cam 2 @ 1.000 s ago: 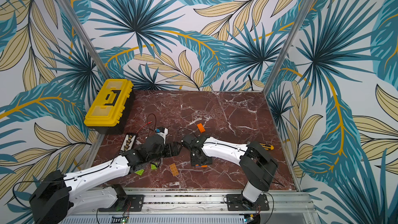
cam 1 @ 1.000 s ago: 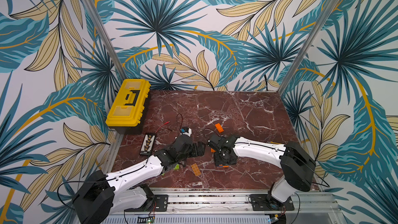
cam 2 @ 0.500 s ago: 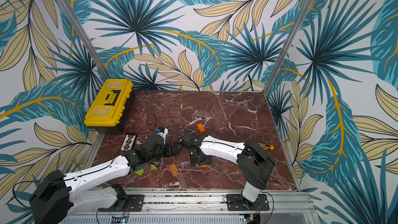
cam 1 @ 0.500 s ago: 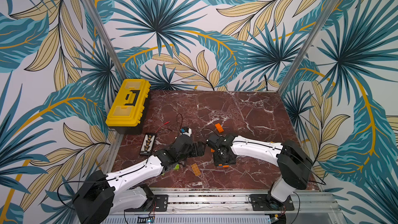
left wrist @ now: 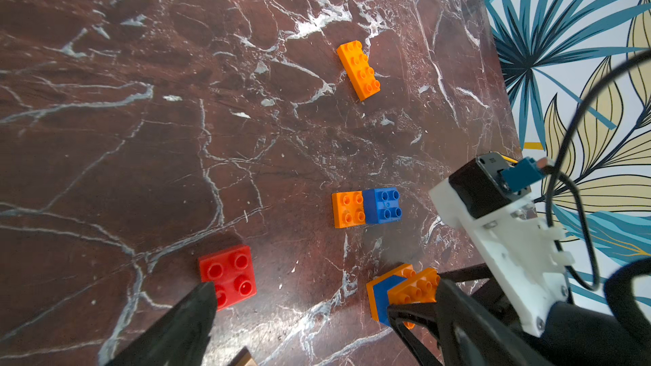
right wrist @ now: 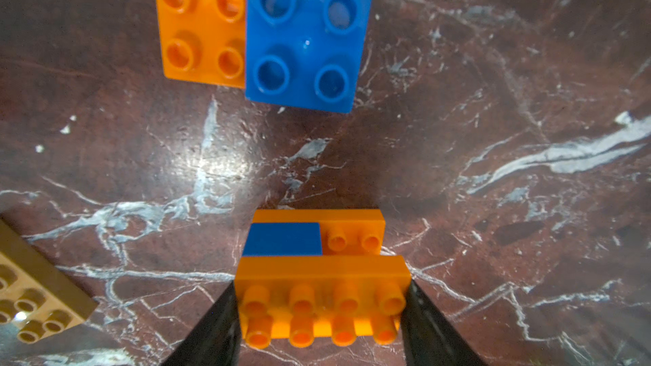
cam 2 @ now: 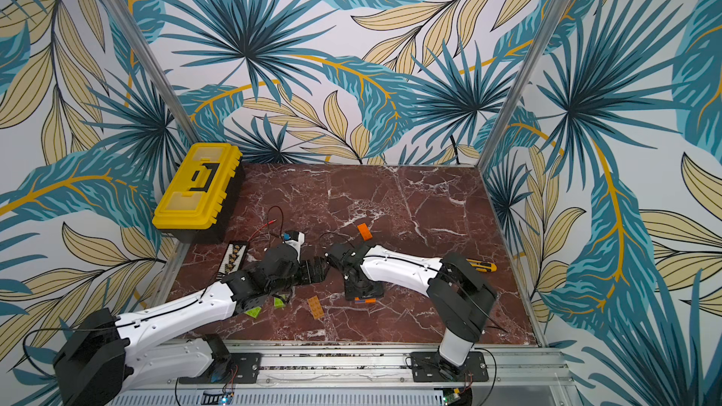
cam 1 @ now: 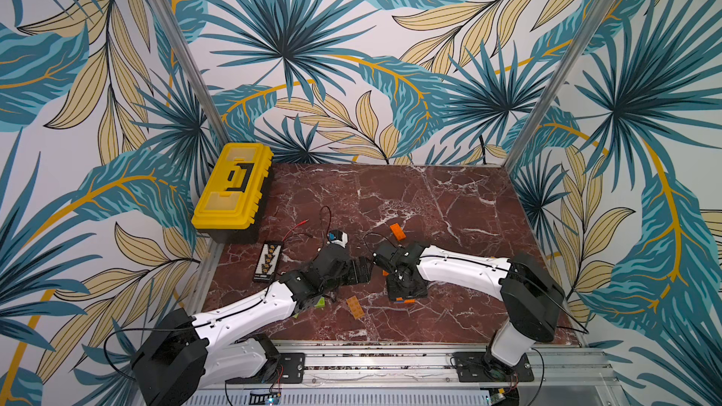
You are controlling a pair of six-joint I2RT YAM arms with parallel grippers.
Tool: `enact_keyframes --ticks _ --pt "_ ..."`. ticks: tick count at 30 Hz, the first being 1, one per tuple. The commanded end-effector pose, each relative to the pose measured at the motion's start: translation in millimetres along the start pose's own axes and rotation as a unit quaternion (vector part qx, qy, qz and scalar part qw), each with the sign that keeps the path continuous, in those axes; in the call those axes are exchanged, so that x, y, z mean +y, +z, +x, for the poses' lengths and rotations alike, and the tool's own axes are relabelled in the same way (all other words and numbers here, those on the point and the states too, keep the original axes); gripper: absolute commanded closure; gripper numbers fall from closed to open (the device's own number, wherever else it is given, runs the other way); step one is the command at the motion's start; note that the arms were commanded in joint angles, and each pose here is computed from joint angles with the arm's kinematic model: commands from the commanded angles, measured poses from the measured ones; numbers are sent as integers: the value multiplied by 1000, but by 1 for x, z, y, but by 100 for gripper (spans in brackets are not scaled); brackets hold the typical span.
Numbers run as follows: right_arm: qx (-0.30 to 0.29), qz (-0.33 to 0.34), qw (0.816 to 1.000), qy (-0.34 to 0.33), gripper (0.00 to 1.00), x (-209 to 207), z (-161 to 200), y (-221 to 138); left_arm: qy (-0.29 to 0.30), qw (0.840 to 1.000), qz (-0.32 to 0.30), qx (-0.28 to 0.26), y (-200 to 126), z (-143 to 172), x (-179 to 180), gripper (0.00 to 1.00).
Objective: Assemble the number 5 with lego
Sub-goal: Assemble the lego brick with the lego brick.
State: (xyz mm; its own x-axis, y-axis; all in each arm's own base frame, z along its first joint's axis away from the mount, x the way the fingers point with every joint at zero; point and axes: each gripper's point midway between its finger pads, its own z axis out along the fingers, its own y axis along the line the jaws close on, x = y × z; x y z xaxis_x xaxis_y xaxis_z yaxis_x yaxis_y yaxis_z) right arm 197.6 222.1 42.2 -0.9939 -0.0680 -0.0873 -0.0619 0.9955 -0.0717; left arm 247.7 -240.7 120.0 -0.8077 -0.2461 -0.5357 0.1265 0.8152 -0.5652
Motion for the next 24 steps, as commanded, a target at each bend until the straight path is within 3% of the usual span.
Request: enact_keyframes --ticks 1,12,17,24 --pt "33 45 998 -7 39 -18 20 24 0 1000 -6 -2 -1 1 5 0" --pt "-28 -29 999 9 12 -2 1 -14 8 1000 0 -5 -3 -4 -1 0" --pt "-46 -43 998 22 11 -6 0 -19 16 1000 8 0 -1 -5 -7 0" --pt "-65 -63 994 57 18 -22 -1 -19 23 999 39 23 8 3 -20 0"
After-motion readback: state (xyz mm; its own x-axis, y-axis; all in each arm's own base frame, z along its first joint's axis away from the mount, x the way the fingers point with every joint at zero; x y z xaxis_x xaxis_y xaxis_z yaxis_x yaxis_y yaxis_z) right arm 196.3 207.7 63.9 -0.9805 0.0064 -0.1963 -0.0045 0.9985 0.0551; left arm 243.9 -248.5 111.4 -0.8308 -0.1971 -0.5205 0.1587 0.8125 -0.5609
